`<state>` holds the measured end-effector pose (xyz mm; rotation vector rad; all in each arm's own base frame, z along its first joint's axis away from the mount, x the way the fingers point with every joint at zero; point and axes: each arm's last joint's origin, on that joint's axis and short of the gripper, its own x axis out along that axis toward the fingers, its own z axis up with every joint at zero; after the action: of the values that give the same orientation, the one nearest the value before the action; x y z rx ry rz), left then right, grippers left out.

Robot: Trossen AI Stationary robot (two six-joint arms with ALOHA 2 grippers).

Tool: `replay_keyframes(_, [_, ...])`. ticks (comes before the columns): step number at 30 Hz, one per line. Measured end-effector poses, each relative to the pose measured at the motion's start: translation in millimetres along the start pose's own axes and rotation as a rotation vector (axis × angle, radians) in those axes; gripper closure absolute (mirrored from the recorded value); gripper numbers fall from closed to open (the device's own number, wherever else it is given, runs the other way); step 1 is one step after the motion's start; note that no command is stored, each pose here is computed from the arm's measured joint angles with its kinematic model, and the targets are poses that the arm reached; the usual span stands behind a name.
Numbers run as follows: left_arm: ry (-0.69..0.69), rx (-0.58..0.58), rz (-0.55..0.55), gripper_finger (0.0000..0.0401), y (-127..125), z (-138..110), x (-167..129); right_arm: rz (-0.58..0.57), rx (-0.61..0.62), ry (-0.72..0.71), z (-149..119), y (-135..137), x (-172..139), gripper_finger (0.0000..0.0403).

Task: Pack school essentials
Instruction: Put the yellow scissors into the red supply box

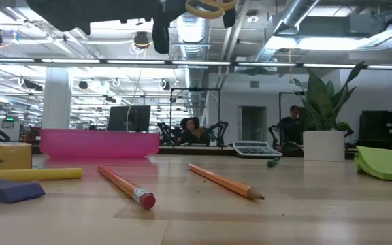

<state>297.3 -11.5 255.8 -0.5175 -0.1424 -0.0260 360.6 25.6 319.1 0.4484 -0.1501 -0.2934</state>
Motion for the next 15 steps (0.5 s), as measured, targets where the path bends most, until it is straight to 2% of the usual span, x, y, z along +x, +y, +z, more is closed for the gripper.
replay_keyframes(4, [0.008, -0.004, 0.018, 0.0376, 1.9, -0.3, -0.2, -0.032, -0.064, -0.014, 4.2, -0.6, -2.3, 0.0385])
replay_keyframes(8, [0.081, -0.027, 0.023, 0.0377, 5.0, 6.7, -6.7, -0.101, -0.162, -0.055, 26.0, 0.2, -15.1, 0.0356])
replay_keyframes(15, [0.225, 0.017, 0.278, 0.0377, 16.0, 30.1, -42.5, -0.219, -0.267, -0.030, 63.0, -2.7, -50.3, 0.0316])
